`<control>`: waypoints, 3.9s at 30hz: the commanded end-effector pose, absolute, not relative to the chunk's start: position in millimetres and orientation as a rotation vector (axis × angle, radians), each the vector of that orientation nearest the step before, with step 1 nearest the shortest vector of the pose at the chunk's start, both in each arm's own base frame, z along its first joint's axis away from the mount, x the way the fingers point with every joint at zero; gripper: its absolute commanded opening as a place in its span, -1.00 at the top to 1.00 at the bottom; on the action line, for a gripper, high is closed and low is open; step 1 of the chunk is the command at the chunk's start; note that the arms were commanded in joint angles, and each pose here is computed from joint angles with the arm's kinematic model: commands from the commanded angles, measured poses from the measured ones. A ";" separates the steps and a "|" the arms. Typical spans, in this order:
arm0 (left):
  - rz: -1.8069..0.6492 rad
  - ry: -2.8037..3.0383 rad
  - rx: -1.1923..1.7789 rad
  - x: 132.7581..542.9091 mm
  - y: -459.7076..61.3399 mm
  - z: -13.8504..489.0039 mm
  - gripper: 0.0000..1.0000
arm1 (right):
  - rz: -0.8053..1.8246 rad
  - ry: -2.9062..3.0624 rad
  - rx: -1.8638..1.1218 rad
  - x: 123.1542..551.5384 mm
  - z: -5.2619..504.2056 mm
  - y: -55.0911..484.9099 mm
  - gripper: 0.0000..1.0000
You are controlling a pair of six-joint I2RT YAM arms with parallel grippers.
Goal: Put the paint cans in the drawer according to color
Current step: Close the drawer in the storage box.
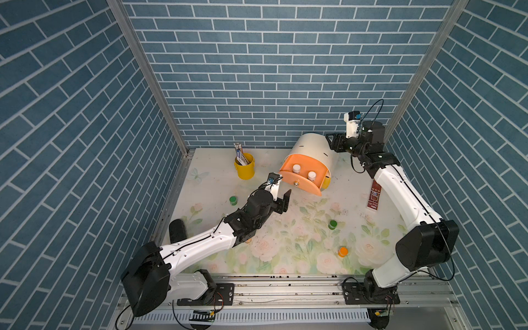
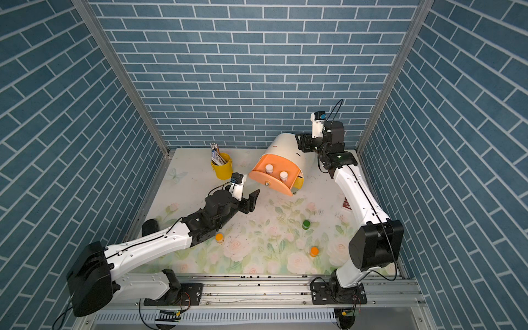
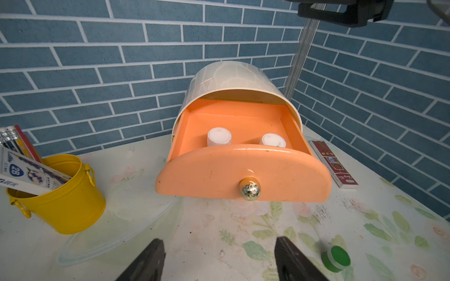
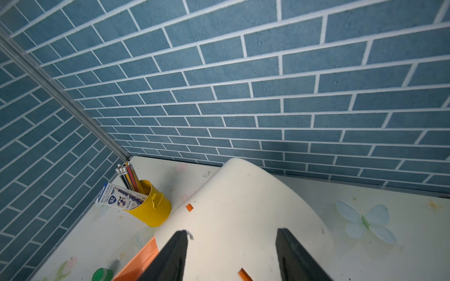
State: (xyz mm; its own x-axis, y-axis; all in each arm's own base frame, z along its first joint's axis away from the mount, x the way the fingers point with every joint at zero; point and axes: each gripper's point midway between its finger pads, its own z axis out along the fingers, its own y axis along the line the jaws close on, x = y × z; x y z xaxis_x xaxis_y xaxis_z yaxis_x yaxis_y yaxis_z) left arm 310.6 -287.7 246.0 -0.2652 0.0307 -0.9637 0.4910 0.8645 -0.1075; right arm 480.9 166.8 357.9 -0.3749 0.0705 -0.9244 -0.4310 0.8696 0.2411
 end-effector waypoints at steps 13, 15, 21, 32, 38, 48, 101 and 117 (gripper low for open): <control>-0.600 1.769 0.385 323.8 -327.8 227.8 -0.16 | 0.610 1.855 -0.424 488.1 329.8 188.0 -0.25; -0.608 1.769 0.389 323.9 -329.8 225.9 -0.12 | 0.609 1.858 -0.425 489.0 328.1 188.6 -0.25; -0.606 1.771 0.396 327.1 -334.5 223.7 -0.05 | 0.598 1.861 -0.429 490.7 325.3 188.1 -0.25; -0.592 1.781 0.398 335.9 -343.1 220.8 0.05 | 0.603 1.877 -0.452 492.0 315.0 191.0 -0.25; -0.578 1.786 0.397 341.8 -347.2 220.6 0.09 | 0.600 1.890 -0.460 493.3 309.5 191.0 -0.25; -0.564 1.796 0.379 350.3 -351.1 219.4 0.23 | 0.601 1.932 -0.467 503.1 297.6 193.7 -0.25; -0.664 1.722 0.320 423.6 -395.0 241.8 0.51 | 0.571 1.993 -0.522 504.3 270.0 193.8 -0.27; -0.660 1.711 0.303 439.0 -402.9 240.7 0.41 | 0.581 2.009 -0.533 502.3 263.7 195.1 -0.27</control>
State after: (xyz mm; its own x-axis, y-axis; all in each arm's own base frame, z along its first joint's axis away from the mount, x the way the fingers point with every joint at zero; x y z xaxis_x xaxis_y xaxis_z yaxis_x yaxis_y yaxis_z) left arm 432.6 -396.8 226.7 -0.2783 -0.1097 -0.9542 0.5172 0.8200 -0.2451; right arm 502.2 193.9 277.6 -0.4234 -0.1068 -0.8996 -0.5747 0.7993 0.1756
